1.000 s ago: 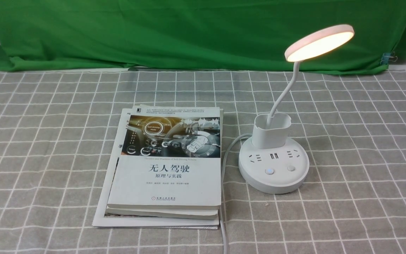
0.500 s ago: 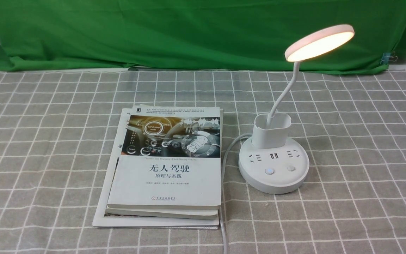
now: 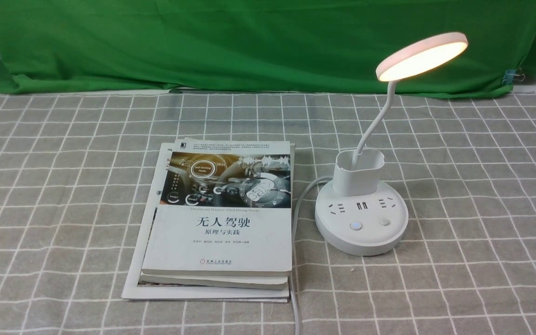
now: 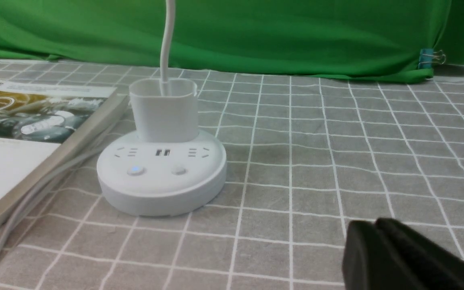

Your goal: Turn on the desk lamp on the grey coffee tablecloth with your hand.

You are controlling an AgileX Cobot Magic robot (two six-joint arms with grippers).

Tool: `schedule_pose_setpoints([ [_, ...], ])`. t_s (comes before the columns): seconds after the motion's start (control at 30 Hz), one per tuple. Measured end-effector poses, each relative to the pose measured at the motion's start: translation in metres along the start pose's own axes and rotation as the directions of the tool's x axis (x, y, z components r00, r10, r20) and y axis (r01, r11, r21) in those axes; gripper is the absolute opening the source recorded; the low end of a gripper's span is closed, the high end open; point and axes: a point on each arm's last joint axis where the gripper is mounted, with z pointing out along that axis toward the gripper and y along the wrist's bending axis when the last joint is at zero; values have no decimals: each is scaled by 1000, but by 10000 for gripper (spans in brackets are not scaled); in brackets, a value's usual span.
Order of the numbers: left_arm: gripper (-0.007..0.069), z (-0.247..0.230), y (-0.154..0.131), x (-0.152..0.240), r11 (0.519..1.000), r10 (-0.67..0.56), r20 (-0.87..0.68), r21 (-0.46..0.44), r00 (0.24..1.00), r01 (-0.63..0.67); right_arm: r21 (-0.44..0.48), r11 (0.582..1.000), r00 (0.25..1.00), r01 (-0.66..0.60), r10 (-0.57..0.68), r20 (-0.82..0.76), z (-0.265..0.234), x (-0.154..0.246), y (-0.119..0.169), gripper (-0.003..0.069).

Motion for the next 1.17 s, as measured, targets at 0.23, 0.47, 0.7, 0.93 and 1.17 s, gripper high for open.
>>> schedule_pose_setpoints([
  [0.23, 19, 0, 0, 0, 1000, 0, 0, 0, 1000, 0, 0, 1000, 1000, 0, 0, 0, 0, 0, 0, 90],
  [0.47, 19, 0, 0, 0, 1000, 0, 0, 0, 1000, 0, 0, 1000, 1000, 0, 0, 0, 0, 0, 0, 101],
  [0.7, 19, 0, 0, 0, 1000, 0, 0, 0, 1000, 0, 0, 1000, 1000, 0, 0, 0, 0, 0, 0, 116],
  [0.93, 19, 0, 0, 0, 1000, 0, 0, 0, 1000, 0, 0, 1000, 1000, 0, 0, 0, 0, 0, 0, 141],
  [1.17, 19, 0, 0, 0, 1000, 0, 0, 0, 1000, 0, 0, 1000, 1000, 0, 0, 0, 0, 0, 0, 146],
])
